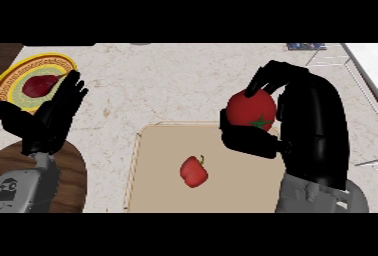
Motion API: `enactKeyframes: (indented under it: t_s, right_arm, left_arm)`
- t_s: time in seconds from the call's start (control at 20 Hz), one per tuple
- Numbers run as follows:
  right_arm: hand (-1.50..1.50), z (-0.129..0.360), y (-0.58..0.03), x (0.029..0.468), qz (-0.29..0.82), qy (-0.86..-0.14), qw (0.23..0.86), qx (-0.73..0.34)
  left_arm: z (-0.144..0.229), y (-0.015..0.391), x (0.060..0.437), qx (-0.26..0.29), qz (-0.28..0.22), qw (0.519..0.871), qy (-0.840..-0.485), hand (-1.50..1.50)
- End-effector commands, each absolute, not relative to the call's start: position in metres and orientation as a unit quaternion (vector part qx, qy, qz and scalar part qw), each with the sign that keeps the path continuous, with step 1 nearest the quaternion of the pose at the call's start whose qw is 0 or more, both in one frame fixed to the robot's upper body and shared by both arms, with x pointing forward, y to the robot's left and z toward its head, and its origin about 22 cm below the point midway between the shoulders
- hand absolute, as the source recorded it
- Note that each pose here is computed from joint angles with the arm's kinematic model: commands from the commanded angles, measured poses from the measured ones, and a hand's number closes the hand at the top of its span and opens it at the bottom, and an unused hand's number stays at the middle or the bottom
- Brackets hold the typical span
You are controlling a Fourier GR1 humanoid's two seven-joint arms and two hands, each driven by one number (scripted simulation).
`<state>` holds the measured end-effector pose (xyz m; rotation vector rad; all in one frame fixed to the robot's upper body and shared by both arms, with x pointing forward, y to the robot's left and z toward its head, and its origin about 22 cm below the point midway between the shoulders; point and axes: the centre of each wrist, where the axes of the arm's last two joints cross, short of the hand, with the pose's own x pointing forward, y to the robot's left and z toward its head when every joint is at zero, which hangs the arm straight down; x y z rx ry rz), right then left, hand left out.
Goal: Pick the tomato from the tray and place it in the tiered shelf
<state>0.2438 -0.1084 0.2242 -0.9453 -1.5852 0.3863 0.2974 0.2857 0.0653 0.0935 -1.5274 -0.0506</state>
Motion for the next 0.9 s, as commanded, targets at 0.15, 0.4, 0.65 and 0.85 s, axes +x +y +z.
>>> enactKeyframes:
  t_s: [0.15, 0.4, 0.65, 0.85]
  right_arm:
    - [1.50, 0.282, -0.150, 0.261, 0.116, -0.640, 0.582, -0.489]
    - [1.50, 0.284, -0.187, 0.263, 0.091, -0.609, 0.597, -0.515]
    - [1.50, 0.310, -0.239, 0.259, 0.064, -0.588, 0.600, -0.539]
    - [1.50, 0.301, -0.291, 0.255, 0.043, -0.593, 0.606, -0.529]
  left_arm:
    - [0.067, 0.282, 0.305, 0.033, -0.022, 0.721, -0.692, 0.00]
    - [0.071, 0.280, 0.296, 0.044, -0.021, 0.724, -0.688, 0.00]
    - [0.063, 0.278, 0.295, 0.043, -0.023, 0.721, -0.691, 0.00]
    - [0.058, 0.272, 0.294, 0.039, -0.017, 0.723, -0.690, 0.00]
